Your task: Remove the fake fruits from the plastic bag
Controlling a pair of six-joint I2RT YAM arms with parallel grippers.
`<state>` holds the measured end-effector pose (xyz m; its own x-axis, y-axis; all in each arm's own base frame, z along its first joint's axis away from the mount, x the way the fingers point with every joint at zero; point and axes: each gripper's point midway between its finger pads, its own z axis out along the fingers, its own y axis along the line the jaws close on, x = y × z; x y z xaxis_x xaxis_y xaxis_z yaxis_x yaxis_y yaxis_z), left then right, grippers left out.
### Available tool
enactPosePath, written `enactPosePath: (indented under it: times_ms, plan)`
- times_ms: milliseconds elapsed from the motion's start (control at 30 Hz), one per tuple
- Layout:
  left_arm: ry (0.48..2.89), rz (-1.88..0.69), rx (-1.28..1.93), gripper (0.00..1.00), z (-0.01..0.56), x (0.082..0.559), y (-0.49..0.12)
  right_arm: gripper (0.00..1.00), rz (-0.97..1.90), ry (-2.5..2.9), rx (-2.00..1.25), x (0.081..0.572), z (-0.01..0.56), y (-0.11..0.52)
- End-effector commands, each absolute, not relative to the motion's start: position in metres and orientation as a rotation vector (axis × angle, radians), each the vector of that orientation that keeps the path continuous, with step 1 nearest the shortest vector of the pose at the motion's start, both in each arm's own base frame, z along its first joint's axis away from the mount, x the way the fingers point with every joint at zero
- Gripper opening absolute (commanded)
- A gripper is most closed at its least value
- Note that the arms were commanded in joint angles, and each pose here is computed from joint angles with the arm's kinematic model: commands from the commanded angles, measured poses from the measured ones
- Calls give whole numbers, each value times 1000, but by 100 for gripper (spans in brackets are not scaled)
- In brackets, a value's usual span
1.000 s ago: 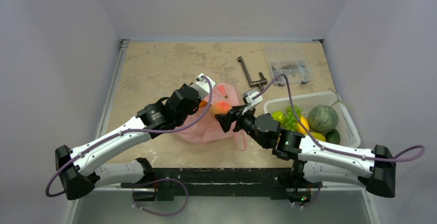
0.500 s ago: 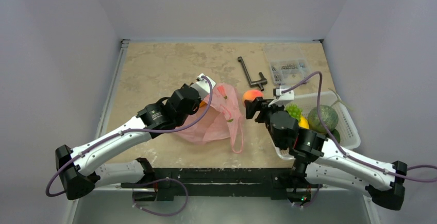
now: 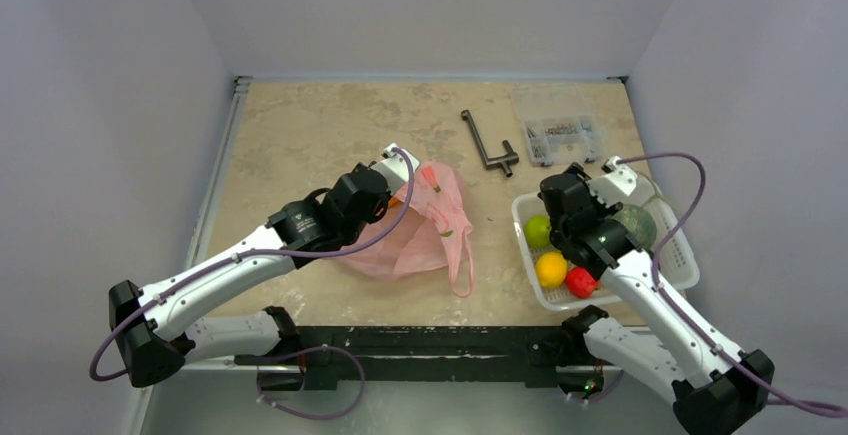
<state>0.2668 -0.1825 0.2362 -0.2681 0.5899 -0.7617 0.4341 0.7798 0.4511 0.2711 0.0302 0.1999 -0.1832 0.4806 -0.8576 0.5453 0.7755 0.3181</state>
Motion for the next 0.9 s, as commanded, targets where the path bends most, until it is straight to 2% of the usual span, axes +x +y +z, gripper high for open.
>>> enactPosePath:
  times_ms: [0, 167, 300, 433, 533, 633, 800, 867]
  plan:
    - [1892, 165, 734, 0, 248, 269, -185, 0, -87, 1741, 1069, 246, 181, -5]
    - [1891, 165, 731, 0, 249, 269, -184, 0, -5, 1698, 1203, 225, 160, -15]
    - [1893, 156, 728, 0, 249, 269, -185, 14, 0, 1697, 1246, 215, 144, -18]
    - [1894, 152, 723, 3, 250, 268, -184, 36, -21, 1689, 1264, 206, 141, -24]
    - [1893, 144, 722, 10, 251, 267, -185, 59, -21, 1671, 1255, 203, 147, -27]
    - [1893, 137, 724, 15, 251, 266, -185, 77, -19, 1652, 1245, 200, 159, -31]
    - [1895, 126, 727, 25, 251, 266, -186, 98, -2, 1641, 1191, 201, 180, -32]
    - [1895, 121, 728, 35, 252, 265, -187, 99, -3, 1644, 1154, 202, 190, -32]
